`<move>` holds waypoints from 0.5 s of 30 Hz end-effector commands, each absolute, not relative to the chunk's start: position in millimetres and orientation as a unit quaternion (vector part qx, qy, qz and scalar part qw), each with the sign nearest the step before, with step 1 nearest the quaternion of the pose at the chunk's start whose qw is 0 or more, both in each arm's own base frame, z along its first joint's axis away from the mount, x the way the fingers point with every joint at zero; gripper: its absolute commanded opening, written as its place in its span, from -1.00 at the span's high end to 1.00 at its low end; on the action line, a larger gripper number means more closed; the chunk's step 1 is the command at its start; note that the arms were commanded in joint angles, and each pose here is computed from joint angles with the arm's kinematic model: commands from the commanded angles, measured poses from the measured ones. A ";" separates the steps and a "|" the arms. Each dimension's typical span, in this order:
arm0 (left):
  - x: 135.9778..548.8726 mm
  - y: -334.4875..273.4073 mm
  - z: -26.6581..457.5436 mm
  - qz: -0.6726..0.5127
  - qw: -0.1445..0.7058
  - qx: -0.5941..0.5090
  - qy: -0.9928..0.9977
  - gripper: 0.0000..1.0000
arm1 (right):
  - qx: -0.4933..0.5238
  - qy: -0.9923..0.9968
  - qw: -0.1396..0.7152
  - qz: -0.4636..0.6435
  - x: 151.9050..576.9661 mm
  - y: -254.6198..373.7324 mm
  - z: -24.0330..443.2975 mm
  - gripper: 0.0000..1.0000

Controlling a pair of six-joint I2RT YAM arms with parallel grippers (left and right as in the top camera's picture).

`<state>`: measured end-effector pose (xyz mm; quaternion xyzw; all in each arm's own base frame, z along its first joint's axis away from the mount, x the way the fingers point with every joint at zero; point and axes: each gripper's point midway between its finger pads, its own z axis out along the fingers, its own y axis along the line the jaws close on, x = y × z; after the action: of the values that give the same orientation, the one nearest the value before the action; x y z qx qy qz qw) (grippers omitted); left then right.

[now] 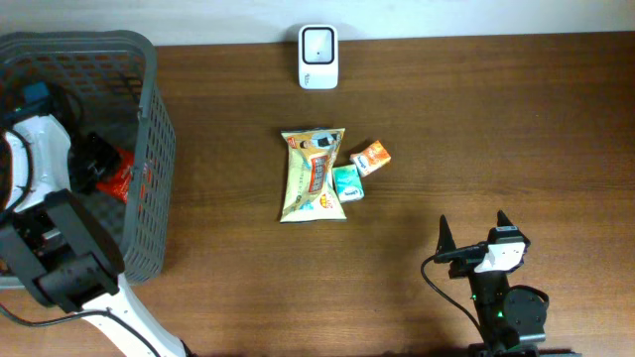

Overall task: Scan the item barcode
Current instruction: 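Grasp the red HACKS bag from the basket and drop it right of boxes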

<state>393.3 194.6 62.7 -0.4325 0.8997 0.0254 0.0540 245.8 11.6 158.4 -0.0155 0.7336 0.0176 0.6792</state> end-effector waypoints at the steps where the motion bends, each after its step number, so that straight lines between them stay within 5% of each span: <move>1: 388.3 192.2 45.3 0.023 0.051 -0.435 0.898 -0.12 | -0.009 0.735 0.677 0.019 245.9 10.2 154.9 -0.97; 3: 389.5 192.2 35.7 0.023 0.058 -0.435 0.898 0.06 | -0.009 0.735 0.677 0.019 245.9 10.3 154.9 -0.97; 4: 390.5 192.7 31.8 0.023 0.062 -0.435 0.898 0.49 | -0.009 0.735 0.677 0.019 245.9 10.2 154.9 -0.96; 6: 390.3 192.6 30.5 0.023 0.062 -0.435 0.898 0.85 | -0.009 0.735 0.677 0.019 245.9 10.2 154.9 -0.97; 9: 388.6 191.8 30.3 0.023 0.058 -0.435 0.898 0.92 | -0.009 0.735 0.677 0.019 245.9 10.2 154.9 -0.97; 11: 388.8 192.1 30.4 0.023 0.059 -0.435 0.898 0.36 | -0.009 0.735 0.677 0.019 245.9 10.3 154.9 -0.97; 12: 388.8 191.8 30.5 0.022 0.059 -0.435 0.898 -0.43 | -0.009 0.735 0.677 0.019 245.9 10.3 154.9 -0.97; 13: 389.3 190.8 30.4 0.019 0.059 -0.435 0.898 -0.99 | -0.009 0.735 0.677 0.019 245.9 10.2 154.9 -0.97; 15: 388.6 190.5 30.3 0.019 0.057 -0.434 0.899 -0.98 | -0.009 0.735 0.677 0.019 245.9 10.3 154.9 -0.97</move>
<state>396.7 194.5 46.9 -0.4356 0.8961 0.0196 0.0827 245.8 11.6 158.3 -0.0158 0.7337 0.0173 0.6791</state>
